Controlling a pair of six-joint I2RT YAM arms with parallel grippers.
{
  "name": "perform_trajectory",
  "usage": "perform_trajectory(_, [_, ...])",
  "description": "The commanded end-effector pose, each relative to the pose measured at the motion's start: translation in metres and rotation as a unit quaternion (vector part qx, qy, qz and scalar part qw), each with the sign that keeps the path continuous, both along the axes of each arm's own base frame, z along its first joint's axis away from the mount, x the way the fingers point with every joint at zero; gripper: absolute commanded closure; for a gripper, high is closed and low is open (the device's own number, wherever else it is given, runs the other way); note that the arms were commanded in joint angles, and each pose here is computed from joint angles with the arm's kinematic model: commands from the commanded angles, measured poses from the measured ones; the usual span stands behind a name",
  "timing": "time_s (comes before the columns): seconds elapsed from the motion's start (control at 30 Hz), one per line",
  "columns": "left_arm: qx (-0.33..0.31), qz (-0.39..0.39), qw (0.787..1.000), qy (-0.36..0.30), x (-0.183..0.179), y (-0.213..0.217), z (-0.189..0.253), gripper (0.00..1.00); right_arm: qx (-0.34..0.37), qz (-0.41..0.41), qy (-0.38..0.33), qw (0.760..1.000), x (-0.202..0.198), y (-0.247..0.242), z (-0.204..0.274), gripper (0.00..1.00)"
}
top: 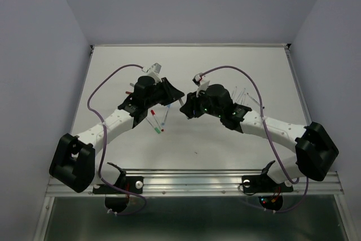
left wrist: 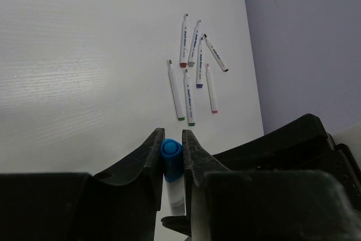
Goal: Open the pen caps
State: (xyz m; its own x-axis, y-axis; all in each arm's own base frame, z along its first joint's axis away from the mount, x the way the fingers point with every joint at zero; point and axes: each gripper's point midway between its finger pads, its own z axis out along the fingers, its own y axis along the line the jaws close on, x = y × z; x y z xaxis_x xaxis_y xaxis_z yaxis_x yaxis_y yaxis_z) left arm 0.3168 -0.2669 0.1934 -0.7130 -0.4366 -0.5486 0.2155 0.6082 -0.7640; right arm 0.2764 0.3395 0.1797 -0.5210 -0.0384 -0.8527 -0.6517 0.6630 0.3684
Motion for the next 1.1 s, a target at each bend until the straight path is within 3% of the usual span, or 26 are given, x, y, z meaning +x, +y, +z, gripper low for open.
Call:
perform_trajectory(0.0, [-0.028, -0.012, 0.998, -0.062, 0.004, -0.012, 0.045, 1.0, 0.001, -0.016, -0.033, 0.999, 0.015, 0.004, 0.017, 0.51])
perform_trajectory(0.13, [-0.028, -0.015, 0.998, -0.061, 0.001, -0.015, 0.043, 1.0, -0.002, -0.007, -0.039, 0.999, 0.019, 0.011, 0.019, 0.68])
perform_trajectory(0.2, [-0.027, -0.012, 0.998, -0.062, 0.002, -0.014, 0.044, 1.0, -0.004, 0.003, -0.038, 0.999, 0.018, 0.014, 0.017, 0.88])
perform_trajectory(0.27, [-0.025, -0.002, 0.998, -0.066, 0.006, -0.012, 0.047, 1.0, -0.007, 0.02, -0.03, 0.999, 0.01, 0.014, 0.01, 0.99])
perform_trajectory(0.43, [0.028, 0.095, 0.992, -0.084, 0.058, 0.024, 0.066, 1.0, -0.015, 0.057, 0.021, 0.998, -0.025, 0.001, -0.018, 0.99])
perform_trajectory(0.5, [0.027, 0.142, 0.984, -0.105, 0.091, 0.058, 0.087, 1.0, -0.037, 0.064, 0.062, 0.995, -0.054, -0.014, -0.05, 0.99])
perform_trajectory(0.6, [0.025, 0.199, 0.972, -0.125, 0.128, 0.105, 0.11, 1.0, -0.014, 0.076, 0.12, 0.99, -0.099, -0.03, -0.069, 0.99])
perform_trajectory(0.63, [0.027, 0.215, 0.966, -0.141, 0.137, 0.114, 0.128, 1.0, 0.003, 0.072, 0.12, 0.99, -0.104, -0.034, -0.062, 0.99])
perform_trajectory(0.7, [0.056, 0.243, 0.96, -0.125, 0.146, 0.132, 0.122, 1.0, 0.006, 0.057, 0.126, 0.99, -0.11, -0.045, -0.067, 0.99])
perform_trajectory(0.87, [0.076, 0.264, 0.956, -0.1, 0.143, 0.154, 0.103, 1.0, 0.006, -0.031, 0.091, 0.995, -0.086, -0.067, -0.052, 0.99])
perform_trajectory(0.97, [0.115, 0.272, 0.954, -0.048, 0.132, 0.163, 0.06, 1.0, -0.029, -0.123, 0.086, 0.988, -0.049, -0.094, -0.056, 0.99])
perform_trajectory(1.07, [0.175, 0.316, 0.932, 0.02, 0.114, 0.189, 0.004, 1.0, -0.062, -0.212, 0.1, 0.97, -0.003, -0.129, -0.068, 0.99])
